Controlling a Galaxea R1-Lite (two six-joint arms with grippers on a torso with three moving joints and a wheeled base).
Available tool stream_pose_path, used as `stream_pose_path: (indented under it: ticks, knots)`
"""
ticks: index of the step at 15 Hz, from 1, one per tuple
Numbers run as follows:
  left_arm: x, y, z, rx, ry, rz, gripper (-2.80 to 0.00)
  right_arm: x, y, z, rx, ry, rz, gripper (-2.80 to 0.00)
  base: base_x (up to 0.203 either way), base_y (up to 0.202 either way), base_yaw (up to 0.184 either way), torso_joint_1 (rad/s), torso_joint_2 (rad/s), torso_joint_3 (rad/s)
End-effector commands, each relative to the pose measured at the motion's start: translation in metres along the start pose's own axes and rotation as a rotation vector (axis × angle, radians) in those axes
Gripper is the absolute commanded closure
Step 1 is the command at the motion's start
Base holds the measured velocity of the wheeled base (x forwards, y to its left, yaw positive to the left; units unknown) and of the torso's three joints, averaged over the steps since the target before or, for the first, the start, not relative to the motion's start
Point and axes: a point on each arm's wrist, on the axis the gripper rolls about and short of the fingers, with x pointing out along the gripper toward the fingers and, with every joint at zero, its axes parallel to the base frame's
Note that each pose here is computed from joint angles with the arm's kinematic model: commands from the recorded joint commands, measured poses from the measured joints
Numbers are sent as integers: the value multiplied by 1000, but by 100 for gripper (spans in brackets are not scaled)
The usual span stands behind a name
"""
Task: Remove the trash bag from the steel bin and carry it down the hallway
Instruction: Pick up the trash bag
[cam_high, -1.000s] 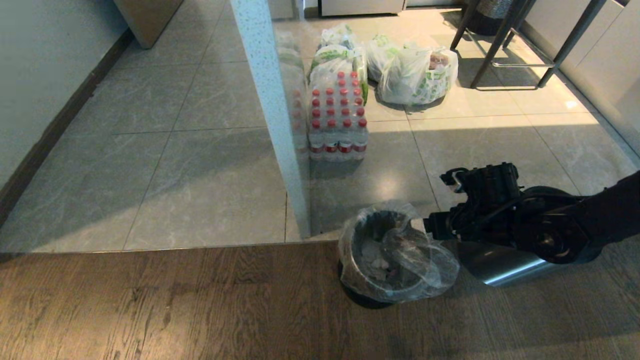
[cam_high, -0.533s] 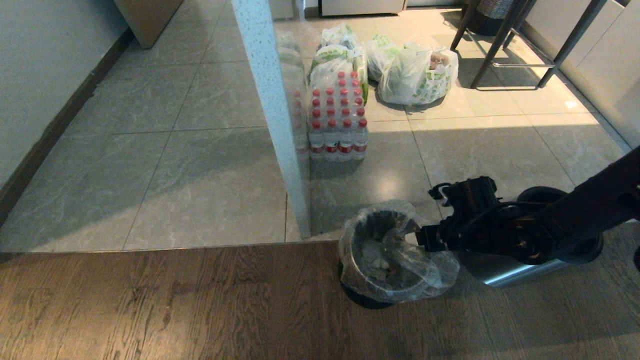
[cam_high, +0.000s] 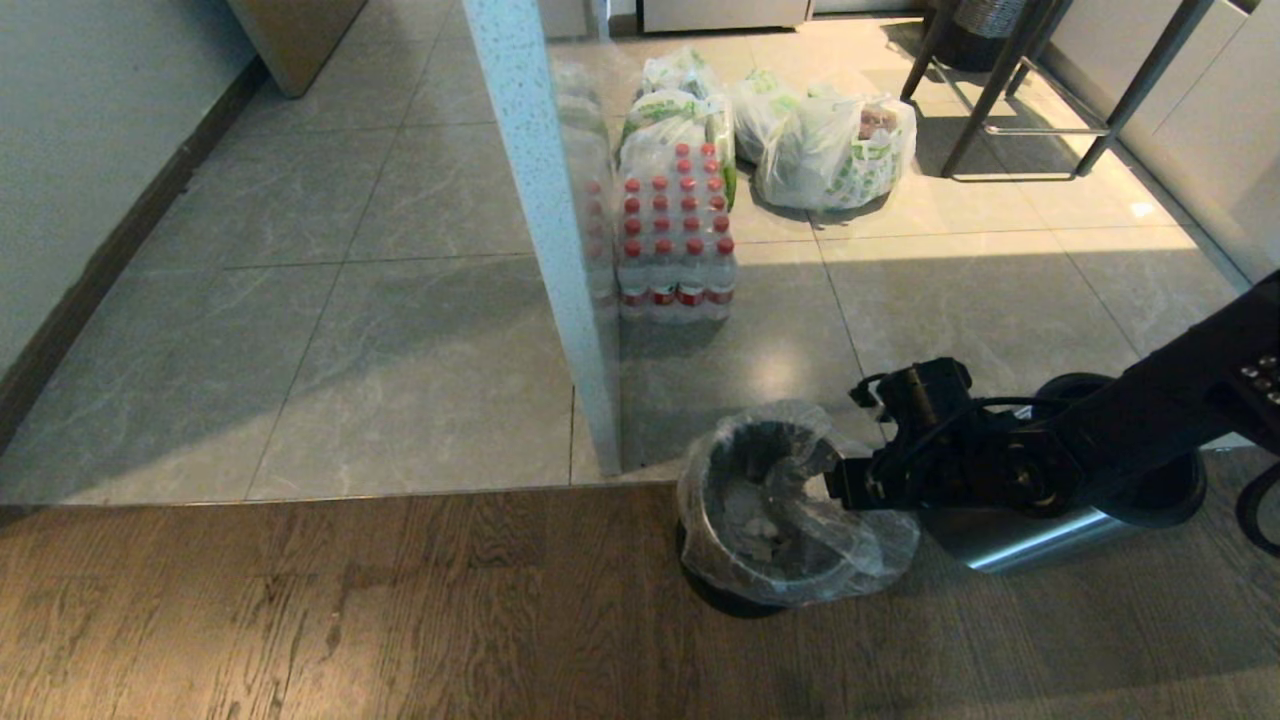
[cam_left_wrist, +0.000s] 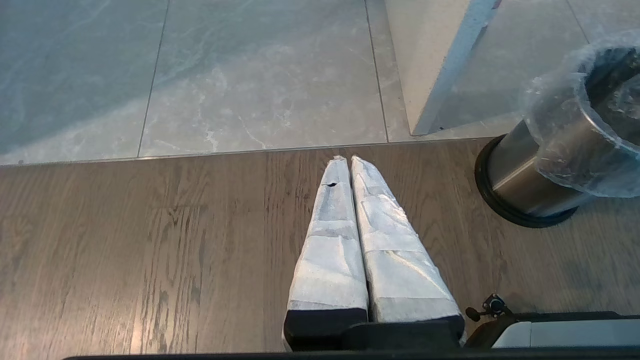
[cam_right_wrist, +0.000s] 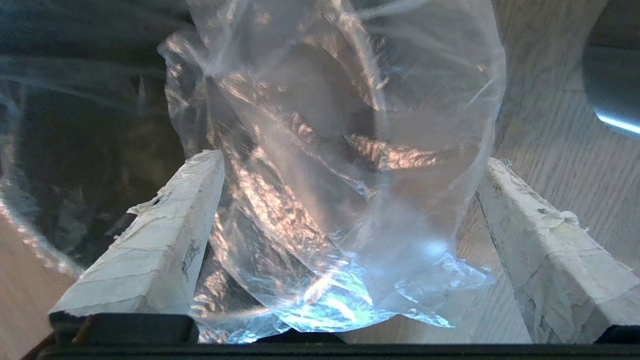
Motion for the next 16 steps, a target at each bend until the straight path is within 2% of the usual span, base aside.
stream_pose_path:
  ticks: [1, 4, 5, 10, 11, 16]
  knots:
    - [0, 0, 0, -1, 0, 0, 0, -5, 4, 3, -4, -16, 11, -280, 0, 0, 0, 0, 0, 0]
    - [0, 0, 0, -1, 2, 0, 0, -7, 7, 4, 7, -21, 48, -280, 0, 0, 0, 0, 0, 0]
    - [0, 0, 0, -1, 2, 0, 0, -9, 10, 6, 46, -31, 61, -280, 0, 0, 0, 0, 0, 0]
    - [0, 0, 0, -1, 2, 0, 0, -5, 14, 4, 37, -34, 75, -280, 0, 0, 0, 0, 0, 0]
    - [0, 0, 0, -1, 2, 0, 0, -4, 14, 4, 32, -34, 74, 0, 0, 0, 0, 0, 0, 0]
    - [0, 0, 0, -1, 2, 0, 0, -6, 13, 5, 28, -51, 71, 0, 0, 0, 0, 0, 0, 0]
